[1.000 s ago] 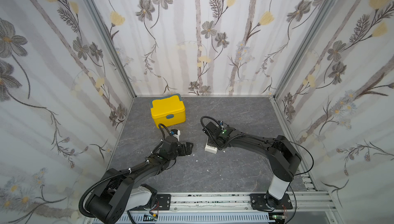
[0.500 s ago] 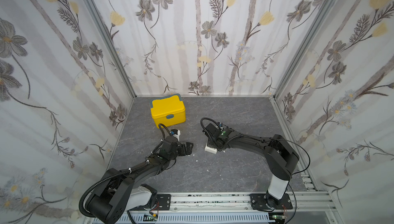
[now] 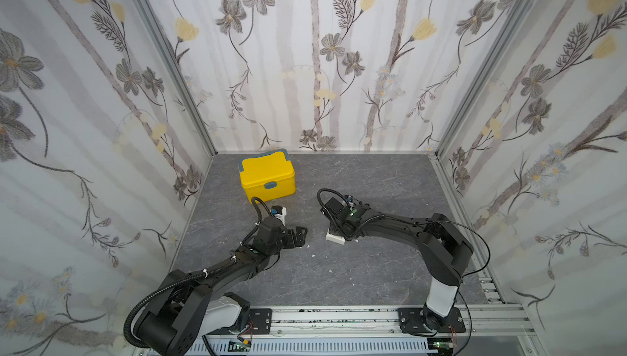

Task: Take the rings out of the lift-off lid box
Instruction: Close the lid on the jewelry box, then reset both arms

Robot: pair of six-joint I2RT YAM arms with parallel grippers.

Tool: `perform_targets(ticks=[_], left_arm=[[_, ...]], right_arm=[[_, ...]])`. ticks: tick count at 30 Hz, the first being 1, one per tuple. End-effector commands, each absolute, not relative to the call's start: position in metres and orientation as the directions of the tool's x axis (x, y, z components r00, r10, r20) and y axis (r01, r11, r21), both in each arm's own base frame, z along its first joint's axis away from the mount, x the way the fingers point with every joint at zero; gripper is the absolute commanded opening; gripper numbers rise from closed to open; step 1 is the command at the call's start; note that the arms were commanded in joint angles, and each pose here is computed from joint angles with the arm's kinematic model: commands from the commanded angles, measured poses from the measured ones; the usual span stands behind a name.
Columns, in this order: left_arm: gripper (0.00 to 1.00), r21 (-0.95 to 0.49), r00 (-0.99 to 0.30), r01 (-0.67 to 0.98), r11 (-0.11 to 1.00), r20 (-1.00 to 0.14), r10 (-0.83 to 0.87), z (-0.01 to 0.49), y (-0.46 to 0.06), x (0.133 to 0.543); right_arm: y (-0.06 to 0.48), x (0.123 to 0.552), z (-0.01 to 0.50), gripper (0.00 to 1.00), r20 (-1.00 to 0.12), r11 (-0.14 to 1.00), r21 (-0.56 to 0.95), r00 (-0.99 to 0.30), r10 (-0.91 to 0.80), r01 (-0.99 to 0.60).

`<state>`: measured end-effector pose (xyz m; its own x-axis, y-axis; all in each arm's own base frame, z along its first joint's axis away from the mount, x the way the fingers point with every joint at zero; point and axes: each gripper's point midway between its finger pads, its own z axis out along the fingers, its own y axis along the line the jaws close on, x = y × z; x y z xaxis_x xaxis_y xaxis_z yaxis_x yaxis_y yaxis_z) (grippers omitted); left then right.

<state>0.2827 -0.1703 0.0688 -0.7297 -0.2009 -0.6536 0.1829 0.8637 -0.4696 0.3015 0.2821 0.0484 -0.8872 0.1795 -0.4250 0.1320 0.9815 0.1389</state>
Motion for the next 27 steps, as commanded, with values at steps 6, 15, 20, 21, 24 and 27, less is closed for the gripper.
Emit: perform_targets(ticks=[6,15,20,21,24,27], left_arm=[[1.0,-0.482,-0.709,0.195,0.854,-0.671,-0.217,0.075,-0.172,0.287],[1.0,-0.469,-0.697,0.202,0.86,-0.685,-0.21,0.084,-0.172,0.291],[1.0,-0.454,-0.669,0.209,0.866,-0.712,-0.212,0.1,-0.171,0.298],[1.0,-0.447,-0.658,0.207,0.87,-0.722,-0.214,0.104,-0.169,0.3],[1.0,-0.418,-0.613,0.195,0.887,-0.758,-0.222,0.123,-0.159,0.312],[1.0,-0.373,-0.536,0.15,0.916,-0.809,-0.242,0.145,-0.135,0.33]], right_arm=[[0.279,0.296,0.05,0.36,-0.41,0.985,0.118,-0.898,0.16,0.122],[0.285,0.329,0.131,0.75,-0.591,0.979,0.189,-0.787,0.179,0.08],[0.272,0.347,0.197,1.0,-0.716,0.974,0.224,-0.673,0.188,0.033],[0.267,0.352,0.202,0.99,-0.739,0.978,0.209,-0.652,0.168,0.014],[0.234,0.366,0.239,0.99,-0.824,0.976,0.209,-0.548,0.145,-0.056],[0.178,0.372,0.264,0.99,-0.921,0.989,0.146,-0.366,0.133,-0.006]])
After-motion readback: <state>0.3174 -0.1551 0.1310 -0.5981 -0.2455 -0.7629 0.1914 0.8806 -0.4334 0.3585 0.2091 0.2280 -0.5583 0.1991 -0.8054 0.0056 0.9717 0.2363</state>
